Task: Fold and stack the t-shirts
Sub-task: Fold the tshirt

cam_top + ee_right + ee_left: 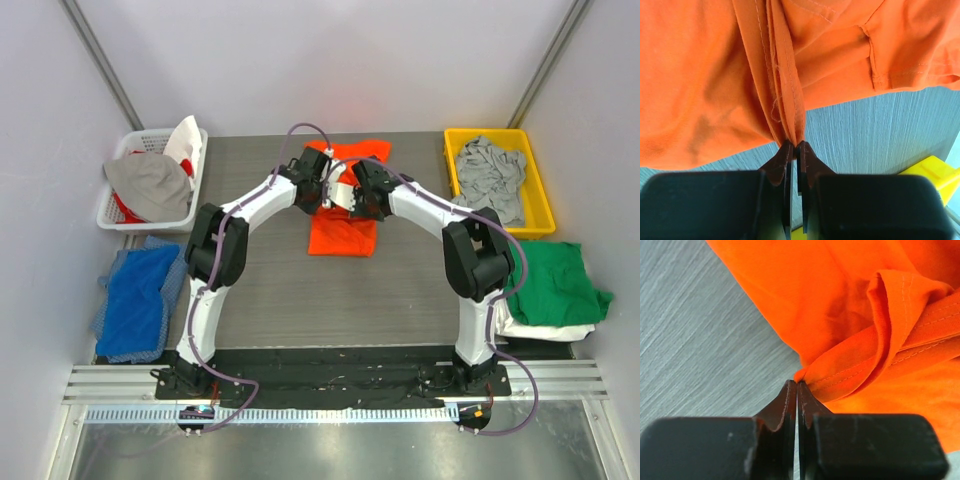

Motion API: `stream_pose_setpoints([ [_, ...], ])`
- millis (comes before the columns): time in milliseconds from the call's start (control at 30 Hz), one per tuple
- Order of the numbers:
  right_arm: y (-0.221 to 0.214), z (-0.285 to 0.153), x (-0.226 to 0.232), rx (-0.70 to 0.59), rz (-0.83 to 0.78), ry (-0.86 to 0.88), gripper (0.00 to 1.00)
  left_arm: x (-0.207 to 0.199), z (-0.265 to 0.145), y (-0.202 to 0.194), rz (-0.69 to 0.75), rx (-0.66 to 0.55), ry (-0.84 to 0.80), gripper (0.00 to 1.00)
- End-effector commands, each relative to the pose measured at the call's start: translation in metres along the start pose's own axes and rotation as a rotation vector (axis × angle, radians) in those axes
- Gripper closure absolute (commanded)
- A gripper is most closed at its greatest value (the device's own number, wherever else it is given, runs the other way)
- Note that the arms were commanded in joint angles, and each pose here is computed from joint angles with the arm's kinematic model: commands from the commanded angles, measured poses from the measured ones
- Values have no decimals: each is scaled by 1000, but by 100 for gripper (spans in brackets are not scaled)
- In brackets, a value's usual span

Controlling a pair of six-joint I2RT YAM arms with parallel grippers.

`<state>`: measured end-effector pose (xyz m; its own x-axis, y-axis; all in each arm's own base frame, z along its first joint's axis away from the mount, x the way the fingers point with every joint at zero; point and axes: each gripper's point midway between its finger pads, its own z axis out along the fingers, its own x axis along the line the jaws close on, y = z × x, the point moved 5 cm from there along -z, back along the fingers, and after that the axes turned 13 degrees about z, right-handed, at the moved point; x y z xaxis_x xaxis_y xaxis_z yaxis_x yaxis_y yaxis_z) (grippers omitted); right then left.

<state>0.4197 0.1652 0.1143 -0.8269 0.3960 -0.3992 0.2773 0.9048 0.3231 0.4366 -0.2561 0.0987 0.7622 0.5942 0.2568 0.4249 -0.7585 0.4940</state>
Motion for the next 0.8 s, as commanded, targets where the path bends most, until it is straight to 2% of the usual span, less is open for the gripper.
stream_pose_setpoints([
  [0,-21,14,-46,69,161,-218,84,-33,-34,55,131,-181,-109,86],
  [67,-21,14,-49,70,167,-229,78,-32,-33,57,125,-186,-99,84],
  [100,-21,14,-51,67,169,-233,70,-31,-32,57,120,-186,-94,82],
  [200,-20,14,-57,65,179,-255,63,-29,-33,60,112,-196,-77,73],
  [300,-18,12,-63,57,189,-273,58,-24,-35,63,101,-207,-51,70],
  [600,-14,9,-79,47,219,-331,55,-15,-43,68,84,-222,10,68],
  [767,-14,-7,-81,34,245,-360,55,-7,-65,70,74,-245,65,68],
])
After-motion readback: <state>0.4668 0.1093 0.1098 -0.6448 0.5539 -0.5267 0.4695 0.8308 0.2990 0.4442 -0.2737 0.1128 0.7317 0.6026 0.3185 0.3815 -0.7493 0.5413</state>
